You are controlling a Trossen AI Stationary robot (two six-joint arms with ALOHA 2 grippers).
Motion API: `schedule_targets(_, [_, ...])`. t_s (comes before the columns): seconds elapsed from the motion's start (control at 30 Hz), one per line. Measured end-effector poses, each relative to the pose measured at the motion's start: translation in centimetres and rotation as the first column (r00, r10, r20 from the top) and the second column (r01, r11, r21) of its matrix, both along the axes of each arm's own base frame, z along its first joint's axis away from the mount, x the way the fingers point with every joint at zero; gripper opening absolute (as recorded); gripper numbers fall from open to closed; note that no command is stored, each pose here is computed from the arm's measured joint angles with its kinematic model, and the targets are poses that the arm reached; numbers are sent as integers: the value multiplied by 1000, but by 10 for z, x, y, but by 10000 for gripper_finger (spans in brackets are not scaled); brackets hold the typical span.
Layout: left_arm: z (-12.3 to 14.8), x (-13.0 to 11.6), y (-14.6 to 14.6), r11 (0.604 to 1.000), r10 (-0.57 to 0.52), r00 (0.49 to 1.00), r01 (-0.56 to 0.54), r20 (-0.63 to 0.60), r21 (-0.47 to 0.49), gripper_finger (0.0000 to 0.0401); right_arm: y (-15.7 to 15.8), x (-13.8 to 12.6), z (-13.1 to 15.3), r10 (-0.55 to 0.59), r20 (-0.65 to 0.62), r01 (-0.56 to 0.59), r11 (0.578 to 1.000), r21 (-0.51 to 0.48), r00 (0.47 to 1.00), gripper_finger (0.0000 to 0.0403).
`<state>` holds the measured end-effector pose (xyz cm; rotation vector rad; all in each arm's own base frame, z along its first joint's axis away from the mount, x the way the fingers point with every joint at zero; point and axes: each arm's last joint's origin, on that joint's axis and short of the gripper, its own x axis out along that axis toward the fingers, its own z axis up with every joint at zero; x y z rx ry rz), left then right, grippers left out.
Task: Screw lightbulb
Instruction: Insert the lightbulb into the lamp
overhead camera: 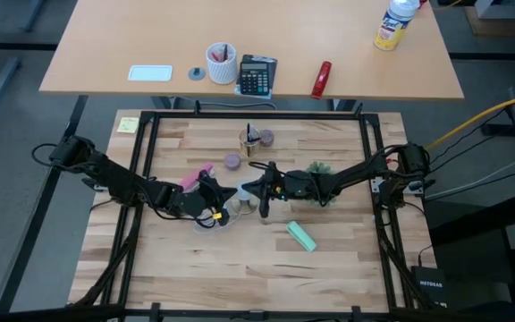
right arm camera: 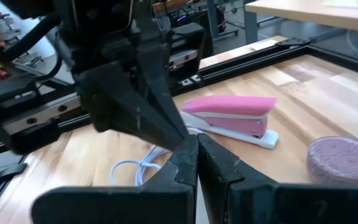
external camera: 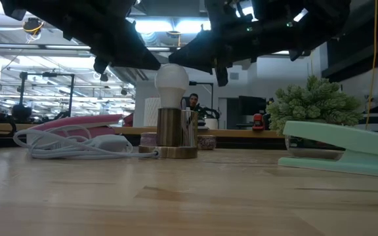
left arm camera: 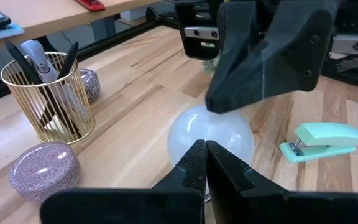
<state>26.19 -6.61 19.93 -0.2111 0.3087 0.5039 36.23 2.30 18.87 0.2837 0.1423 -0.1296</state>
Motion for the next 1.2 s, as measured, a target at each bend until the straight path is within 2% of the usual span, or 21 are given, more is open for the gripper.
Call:
schedule_targets(0.77, [2,1,0,1000,4,1000,-4,29,-8,1,-1,-1,-2,-34,-37,33,999,-10,999,14])
schedule_targets(1.0, [14,-3,-8,998,-38,994,42,101,-36,1,-1,-1,-2,-34,-39,33,999,-10,999,14])
schedule_targets(1.2, [7,-3,-20,989,-89,991,100,95,-111,1,-1,-1,-2,-34,-39,33,999,-10,999,14])
